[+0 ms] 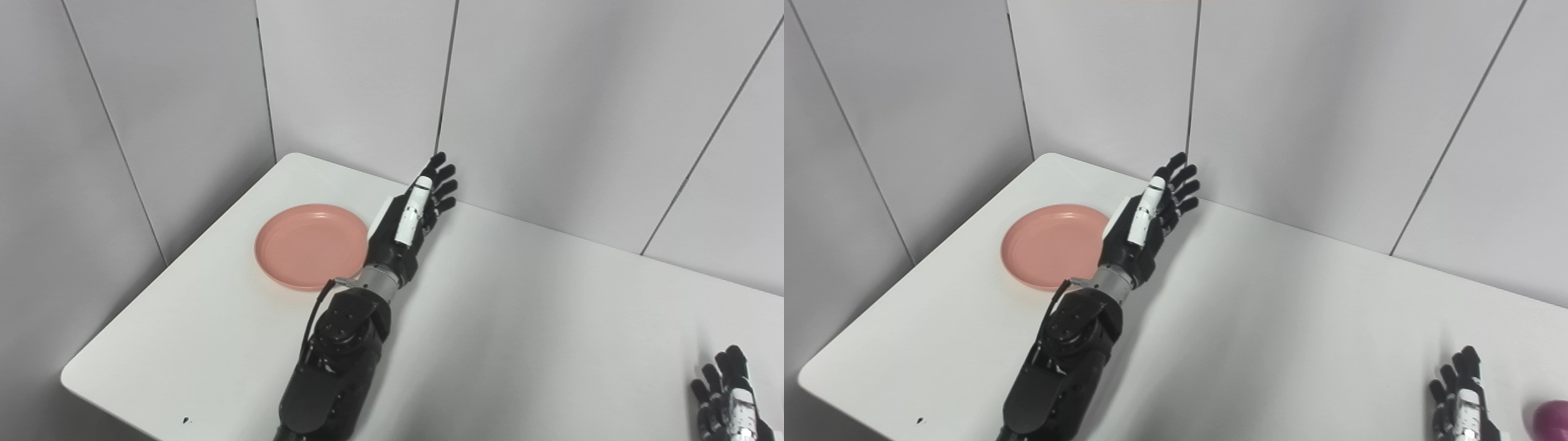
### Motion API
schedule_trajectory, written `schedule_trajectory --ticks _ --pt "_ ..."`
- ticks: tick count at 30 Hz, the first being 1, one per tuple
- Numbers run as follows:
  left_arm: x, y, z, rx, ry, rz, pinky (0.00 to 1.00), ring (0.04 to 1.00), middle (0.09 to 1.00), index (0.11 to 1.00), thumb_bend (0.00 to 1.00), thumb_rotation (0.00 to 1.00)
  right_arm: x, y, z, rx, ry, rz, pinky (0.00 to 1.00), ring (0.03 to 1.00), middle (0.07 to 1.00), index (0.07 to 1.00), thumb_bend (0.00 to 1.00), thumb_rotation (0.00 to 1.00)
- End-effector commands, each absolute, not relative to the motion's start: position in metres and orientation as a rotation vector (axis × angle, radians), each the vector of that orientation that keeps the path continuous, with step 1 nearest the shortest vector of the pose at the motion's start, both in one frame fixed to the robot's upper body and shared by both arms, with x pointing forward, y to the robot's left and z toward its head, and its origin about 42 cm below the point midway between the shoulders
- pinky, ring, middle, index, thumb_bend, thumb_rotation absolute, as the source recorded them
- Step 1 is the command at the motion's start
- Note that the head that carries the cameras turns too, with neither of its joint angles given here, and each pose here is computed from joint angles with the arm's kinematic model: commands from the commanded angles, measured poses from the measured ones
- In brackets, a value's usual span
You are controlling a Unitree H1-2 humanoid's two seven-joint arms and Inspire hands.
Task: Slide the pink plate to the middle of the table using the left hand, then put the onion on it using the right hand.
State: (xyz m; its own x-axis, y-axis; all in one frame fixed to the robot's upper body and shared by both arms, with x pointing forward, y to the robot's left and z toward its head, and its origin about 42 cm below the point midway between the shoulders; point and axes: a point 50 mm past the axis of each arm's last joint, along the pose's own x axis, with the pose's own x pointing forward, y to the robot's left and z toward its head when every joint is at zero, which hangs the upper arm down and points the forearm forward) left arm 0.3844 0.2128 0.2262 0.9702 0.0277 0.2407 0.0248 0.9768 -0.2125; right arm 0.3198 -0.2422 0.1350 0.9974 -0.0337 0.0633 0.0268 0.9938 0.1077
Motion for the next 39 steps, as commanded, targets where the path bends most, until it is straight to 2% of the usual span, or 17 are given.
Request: schedule_trajectory --ticks 1,6,14,18,24,39 --pt "0.393 0.221 0.254 -0.208 -0.365 0.016 0.97 0.959 0.971 0.953 0.44 1.0 0.316 -0.243 0.121 0.126 -0.01 -0.044 1.0 1.0 1.0 0.984 0.46 0.95" --pt "0.395 0.237 0.261 -0.24 -0.383 0.054 0.96 0.965 0.971 0.962 0.42 1.0 0.317 -0.244 0.12 0.13 -0.007 -0.041 1.0 1.0 1.0 0.985 0.44 0.98" --pt "0.398 0.26 0.268 -0.243 -0.425 0.126 0.95 0.963 0.971 0.961 0.43 1.0 0.318 -0.245 0.119 0.143 -0.014 -0.042 1.0 1.0 1.0 0.975 0.43 0.97" --pt "0.396 0.271 0.274 -0.253 -0.45 0.169 0.97 0.96 0.969 0.954 0.41 1.0 0.319 -0.247 0.117 0.142 -0.017 -0.037 1.0 1.0 1.0 0.97 0.47 0.94" --pt "0.39 0.287 0.282 -0.237 -0.482 0.232 0.97 0.97 0.973 0.962 0.39 1.0 0.32 -0.249 0.117 0.137 -0.017 -0.034 1.0 1.0 1.0 0.965 0.44 0.96" --pt "0.37 0.327 0.29 -0.204 -0.495 0.384 0.95 0.968 0.968 0.946 0.39 1.0 0.321 -0.251 0.119 0.112 -0.019 -0.038 1.0 0.983 0.977 0.933 0.45 0.94"
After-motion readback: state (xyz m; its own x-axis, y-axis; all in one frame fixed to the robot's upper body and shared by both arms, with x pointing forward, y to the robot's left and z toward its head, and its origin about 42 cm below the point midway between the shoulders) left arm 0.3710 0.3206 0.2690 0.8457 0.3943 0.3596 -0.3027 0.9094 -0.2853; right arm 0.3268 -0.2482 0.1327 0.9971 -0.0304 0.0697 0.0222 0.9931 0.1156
